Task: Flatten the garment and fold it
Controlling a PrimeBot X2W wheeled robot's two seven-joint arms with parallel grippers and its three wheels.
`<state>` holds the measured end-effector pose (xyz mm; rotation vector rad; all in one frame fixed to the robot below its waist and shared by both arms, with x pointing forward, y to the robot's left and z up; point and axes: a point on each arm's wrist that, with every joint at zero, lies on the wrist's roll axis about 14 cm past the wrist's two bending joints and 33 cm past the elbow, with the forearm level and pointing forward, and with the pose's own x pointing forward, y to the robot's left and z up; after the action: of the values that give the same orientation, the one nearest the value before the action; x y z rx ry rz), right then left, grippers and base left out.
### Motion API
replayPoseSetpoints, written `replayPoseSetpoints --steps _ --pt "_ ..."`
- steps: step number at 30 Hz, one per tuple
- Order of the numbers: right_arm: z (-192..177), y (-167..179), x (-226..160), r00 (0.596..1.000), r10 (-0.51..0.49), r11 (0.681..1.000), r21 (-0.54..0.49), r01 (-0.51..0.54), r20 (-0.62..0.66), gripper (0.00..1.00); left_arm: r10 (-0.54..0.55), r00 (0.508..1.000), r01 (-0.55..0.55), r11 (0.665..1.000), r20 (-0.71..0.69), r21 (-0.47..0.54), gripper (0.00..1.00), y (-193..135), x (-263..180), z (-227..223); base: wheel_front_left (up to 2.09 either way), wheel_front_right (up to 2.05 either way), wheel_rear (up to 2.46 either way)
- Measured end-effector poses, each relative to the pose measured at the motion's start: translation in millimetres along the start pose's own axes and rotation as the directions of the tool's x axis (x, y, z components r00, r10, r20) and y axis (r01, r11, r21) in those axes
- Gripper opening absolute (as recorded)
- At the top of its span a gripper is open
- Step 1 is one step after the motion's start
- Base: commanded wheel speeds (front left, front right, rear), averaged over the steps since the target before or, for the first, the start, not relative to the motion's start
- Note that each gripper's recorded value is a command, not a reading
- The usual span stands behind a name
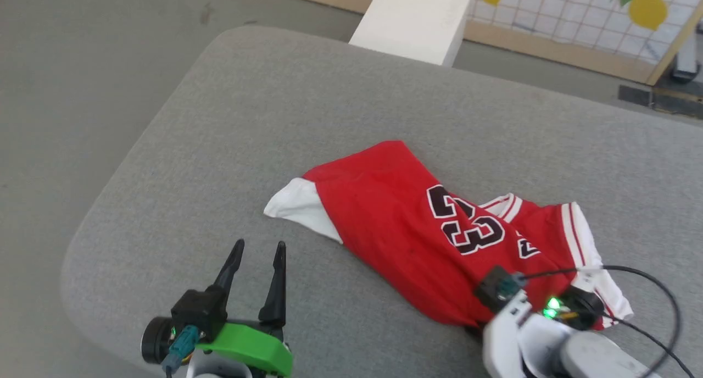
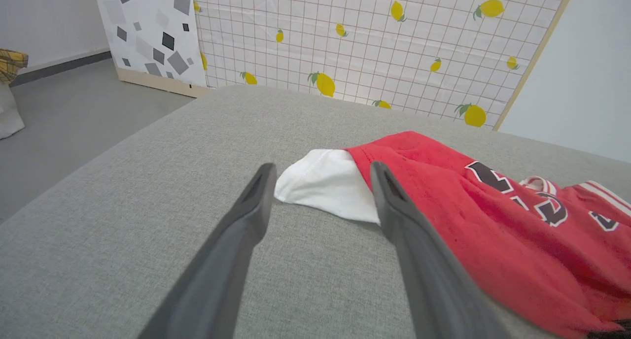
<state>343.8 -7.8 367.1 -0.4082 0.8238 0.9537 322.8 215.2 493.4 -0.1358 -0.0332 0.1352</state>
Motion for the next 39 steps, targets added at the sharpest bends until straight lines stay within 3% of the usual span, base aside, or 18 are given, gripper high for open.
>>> replayPoseSetpoints --steps 4,9,14,18,21,22,23,26,28,33,36,39 --pt "-23 -11 -28 1.000 -0.023 0.994 0.106 0.023 -0.001 0.00 -0.014 1.000 0.014 1.000 -0.001 -0.004 1.00 -2 -1 -1 0.00 0.00 0.00" --pt "-55 -43 -79 0.991 -0.129 0.969 0.207 0.134 -0.039 0.00 -0.049 0.999 0.049 0.999 -0.009 -0.008 1.00 -10 -2 -5 0.00 0.00 0.00" --pt "-90 -67 -125 0.964 -0.245 0.897 0.353 0.265 -0.101 0.00 -0.104 0.995 0.104 0.994 -0.006 -0.016 1.00 -26 3 -5 0.00 0.00 0.00" --pt "-147 -76 -156 0.905 -0.308 0.823 0.396 0.408 -0.293 0.00 -0.137 0.990 0.137 0.990 -0.013 -0.020 1.00 -36 5 -7 0.00 0.00 0.00" --pt "-170 -73 -165 0.872 -0.321 0.784 0.413 0.464 -0.369 0.00 -0.157 0.987 0.156 0.987 -0.024 -0.024 1.00 -41 5 -11 0.00 0.00 0.00" --pt "-170 -72 -164 0.870 -0.326 0.780 0.416 0.468 -0.369 0.05 -0.162 0.986 0.161 0.987 -0.030 -0.025 1.00 -42 5 -13 0.00 0.00 0.00" --pt "-165 -73 -162 0.870 -0.344 0.779 0.411 0.474 -0.352 1.00 -0.169 0.985 0.168 0.985 -0.037 -0.026 1.00 -44 6 -15 0.00 0.00 0.00" --pt "-139 -76 -155 0.887 -0.389 0.778 0.428 0.460 -0.247 1.00 -0.188 0.981 0.187 0.982 -0.053 -0.029 1.00 -48 7 -20 0.00 0.00 0.00" --pt "-100 -86 -155 0.886 -0.456 0.782 0.437 0.445 -0.087 1.00 -0.205 0.975 0.202 0.978 -0.080 -0.047 1.00 -52 7 -25 0.00 0.00 0.00" --pt "-28 -114 -173 0.794 -0.573 0.784 0.418 0.459 0.203 1.00 -0.303 0.928 0.295 0.953 -0.219 -0.067 1.00 -76 11 -45 0.00 0.00 0.00" --pt "-12 -117 -175 0.754 -0.591 0.779 0.445 0.442 0.285 1.00 -0.350 0.864 0.337 0.936 -0.363 -0.099 1.00 -91 13 -65 0.00 0.00 0.00" --pt "-13 -121 -174 0.734 -0.610 0.769 0.449 0.455 0.300 1.00 -0.373 0.770 0.360 0.924 -0.518 -0.129 1.00 -100 10 -89 0.00 0.00 0.00"
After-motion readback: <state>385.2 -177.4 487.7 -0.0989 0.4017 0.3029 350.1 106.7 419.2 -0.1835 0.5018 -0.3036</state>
